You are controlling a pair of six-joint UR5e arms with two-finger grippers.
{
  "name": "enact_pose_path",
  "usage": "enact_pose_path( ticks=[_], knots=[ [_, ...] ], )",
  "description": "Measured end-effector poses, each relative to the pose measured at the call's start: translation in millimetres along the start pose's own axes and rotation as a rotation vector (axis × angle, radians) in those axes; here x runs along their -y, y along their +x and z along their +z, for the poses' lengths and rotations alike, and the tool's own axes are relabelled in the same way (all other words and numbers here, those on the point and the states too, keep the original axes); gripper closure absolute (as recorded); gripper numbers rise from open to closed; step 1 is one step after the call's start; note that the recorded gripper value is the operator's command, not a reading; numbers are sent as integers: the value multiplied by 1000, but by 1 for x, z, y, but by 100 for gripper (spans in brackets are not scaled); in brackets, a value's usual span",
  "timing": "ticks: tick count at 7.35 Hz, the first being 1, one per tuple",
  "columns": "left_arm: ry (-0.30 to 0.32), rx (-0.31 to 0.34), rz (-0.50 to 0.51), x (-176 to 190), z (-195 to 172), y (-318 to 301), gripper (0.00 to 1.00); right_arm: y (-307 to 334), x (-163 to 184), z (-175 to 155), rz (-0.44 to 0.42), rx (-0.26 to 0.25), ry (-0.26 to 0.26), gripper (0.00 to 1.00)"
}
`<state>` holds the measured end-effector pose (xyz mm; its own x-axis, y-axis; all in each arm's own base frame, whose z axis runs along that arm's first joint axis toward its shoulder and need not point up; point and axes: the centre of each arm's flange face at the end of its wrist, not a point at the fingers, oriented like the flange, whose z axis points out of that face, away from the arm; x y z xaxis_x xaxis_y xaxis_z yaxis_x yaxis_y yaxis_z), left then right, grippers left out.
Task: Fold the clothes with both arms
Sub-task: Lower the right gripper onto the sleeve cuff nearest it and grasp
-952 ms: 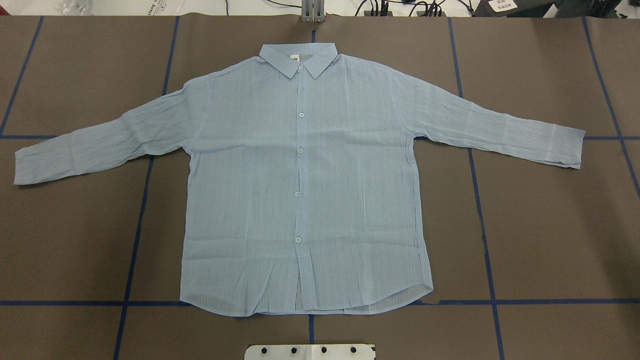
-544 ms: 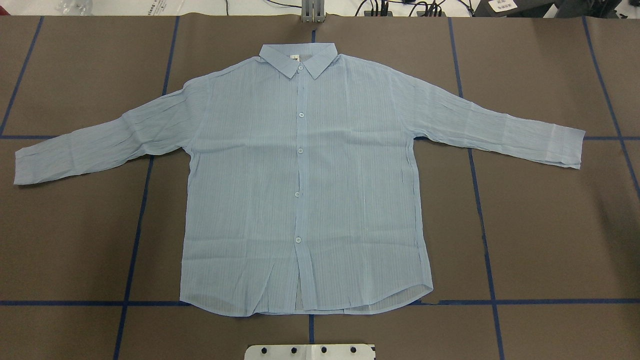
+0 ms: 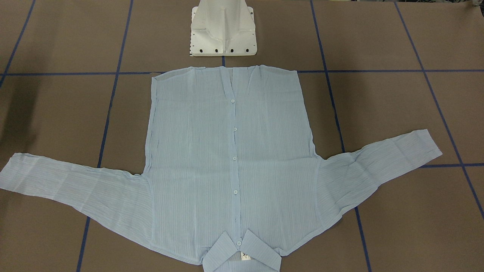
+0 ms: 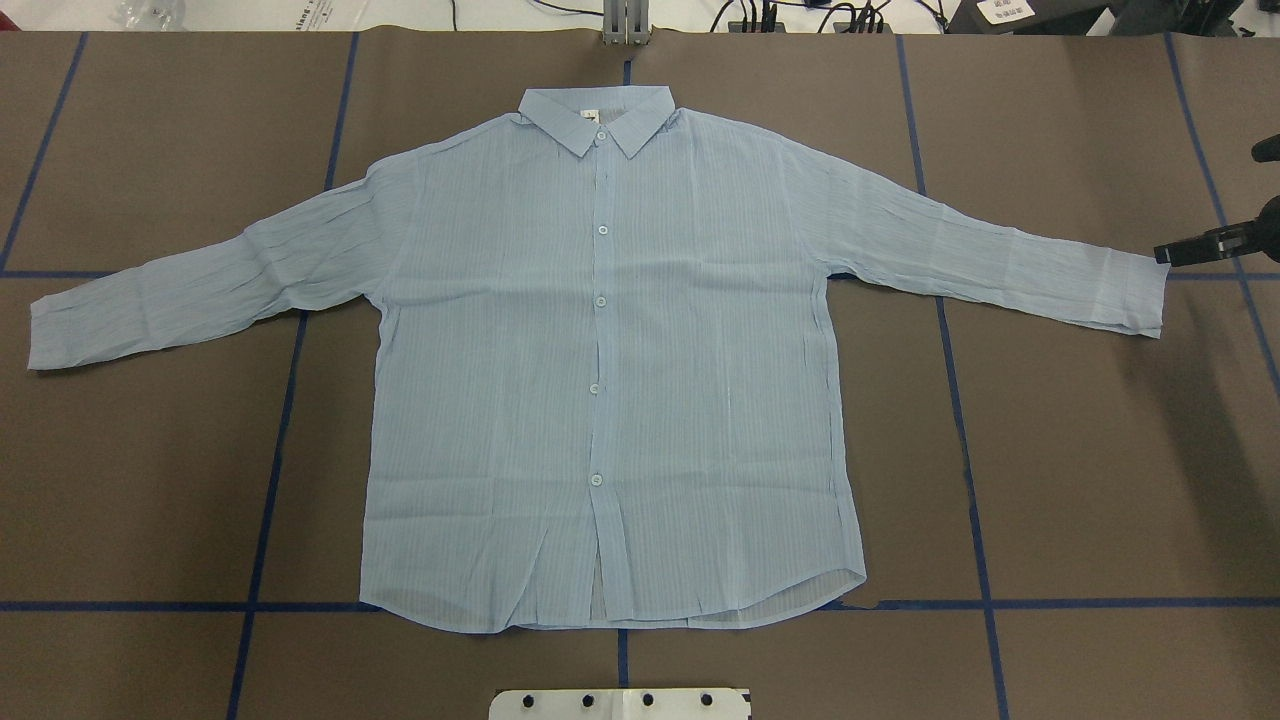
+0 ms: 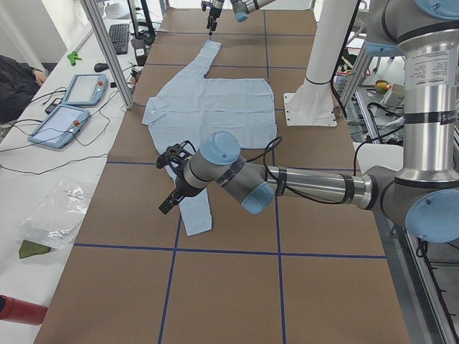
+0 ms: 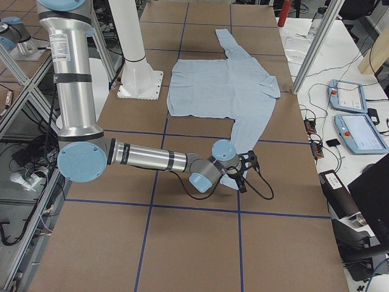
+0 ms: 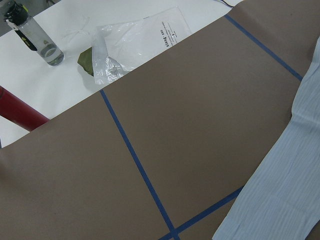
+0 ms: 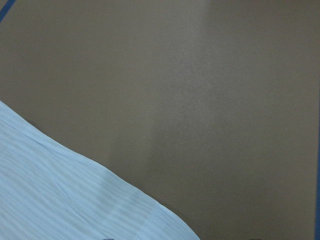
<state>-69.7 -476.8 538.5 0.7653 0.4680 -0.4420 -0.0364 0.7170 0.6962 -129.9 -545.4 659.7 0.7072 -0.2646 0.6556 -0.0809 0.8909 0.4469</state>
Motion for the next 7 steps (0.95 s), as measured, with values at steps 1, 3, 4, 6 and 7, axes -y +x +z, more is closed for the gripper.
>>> enact_pose_path(
  ticks=[1, 3, 4, 6, 7],
  knots=[
    [0, 0, 0, 0, 0, 0, 0, -5, 2, 9, -9, 0, -6, 43],
    [0, 1, 0, 0, 0, 0, 0, -4, -1, 18, -14, -3, -21, 45],
    [0, 1, 0, 0, 0, 0, 0, 1, -6, 22, -16, -9, -33, 48],
    [-1, 1, -1, -1, 0, 0, 0, 9, -14, 28, -24, -19, -52, 54],
    [-2, 0, -2, -2, 0, 0, 0, 11, -17, 31, -23, -23, -59, 56]
  ],
)
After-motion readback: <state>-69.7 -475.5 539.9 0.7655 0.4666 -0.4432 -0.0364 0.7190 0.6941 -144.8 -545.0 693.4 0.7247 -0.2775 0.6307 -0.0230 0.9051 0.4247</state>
